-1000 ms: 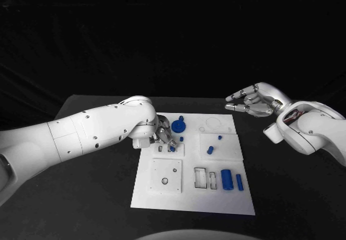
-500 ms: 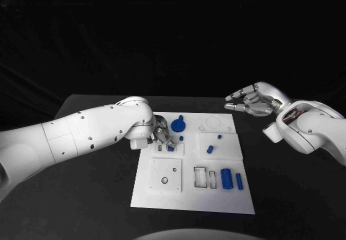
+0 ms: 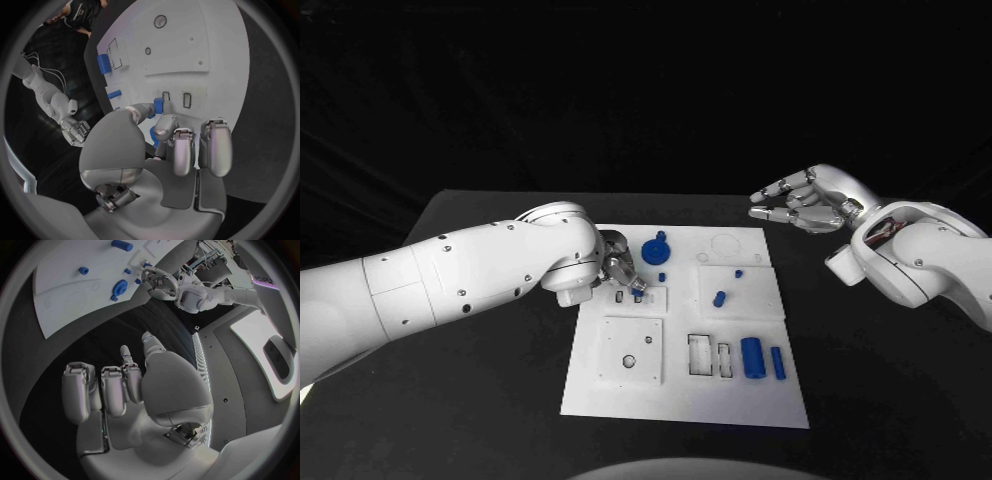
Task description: Assemble the parts on the task board
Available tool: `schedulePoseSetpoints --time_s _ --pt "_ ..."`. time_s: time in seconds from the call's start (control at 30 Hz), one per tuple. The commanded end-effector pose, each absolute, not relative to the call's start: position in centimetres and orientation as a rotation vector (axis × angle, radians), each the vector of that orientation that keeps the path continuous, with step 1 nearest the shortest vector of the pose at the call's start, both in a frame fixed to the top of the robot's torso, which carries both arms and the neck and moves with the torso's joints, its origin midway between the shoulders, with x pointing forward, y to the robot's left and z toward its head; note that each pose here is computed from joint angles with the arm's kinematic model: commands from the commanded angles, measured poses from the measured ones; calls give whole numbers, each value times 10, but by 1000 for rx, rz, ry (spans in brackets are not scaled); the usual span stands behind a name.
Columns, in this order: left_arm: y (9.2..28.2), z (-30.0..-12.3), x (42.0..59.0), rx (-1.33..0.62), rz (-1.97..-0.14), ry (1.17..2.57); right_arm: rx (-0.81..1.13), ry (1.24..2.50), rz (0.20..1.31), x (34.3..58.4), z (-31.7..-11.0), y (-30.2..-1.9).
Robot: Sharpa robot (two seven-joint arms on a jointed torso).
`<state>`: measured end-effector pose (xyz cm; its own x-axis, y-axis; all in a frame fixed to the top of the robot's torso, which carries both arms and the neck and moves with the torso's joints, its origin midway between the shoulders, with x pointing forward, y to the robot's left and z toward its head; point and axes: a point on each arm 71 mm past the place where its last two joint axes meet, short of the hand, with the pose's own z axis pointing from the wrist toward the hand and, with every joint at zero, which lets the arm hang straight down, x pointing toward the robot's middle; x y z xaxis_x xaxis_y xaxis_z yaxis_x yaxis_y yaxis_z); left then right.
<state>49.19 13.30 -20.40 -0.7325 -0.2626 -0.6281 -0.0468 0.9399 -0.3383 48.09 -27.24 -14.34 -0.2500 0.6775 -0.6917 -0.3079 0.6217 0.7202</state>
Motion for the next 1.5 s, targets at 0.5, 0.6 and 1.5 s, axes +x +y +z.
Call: schedulePoseSetpoints --time_s 0.5,0.6,1.5 --pt "134 -213 486 -178 -299 2353 308 1575 970 481 -145 -272" --pt "134 -214 485 -163 -288 2370 308 1575 970 481 -145 -272" --pt "137 -218 485 -131 -234 2417 308 1576 971 480 -145 -272"
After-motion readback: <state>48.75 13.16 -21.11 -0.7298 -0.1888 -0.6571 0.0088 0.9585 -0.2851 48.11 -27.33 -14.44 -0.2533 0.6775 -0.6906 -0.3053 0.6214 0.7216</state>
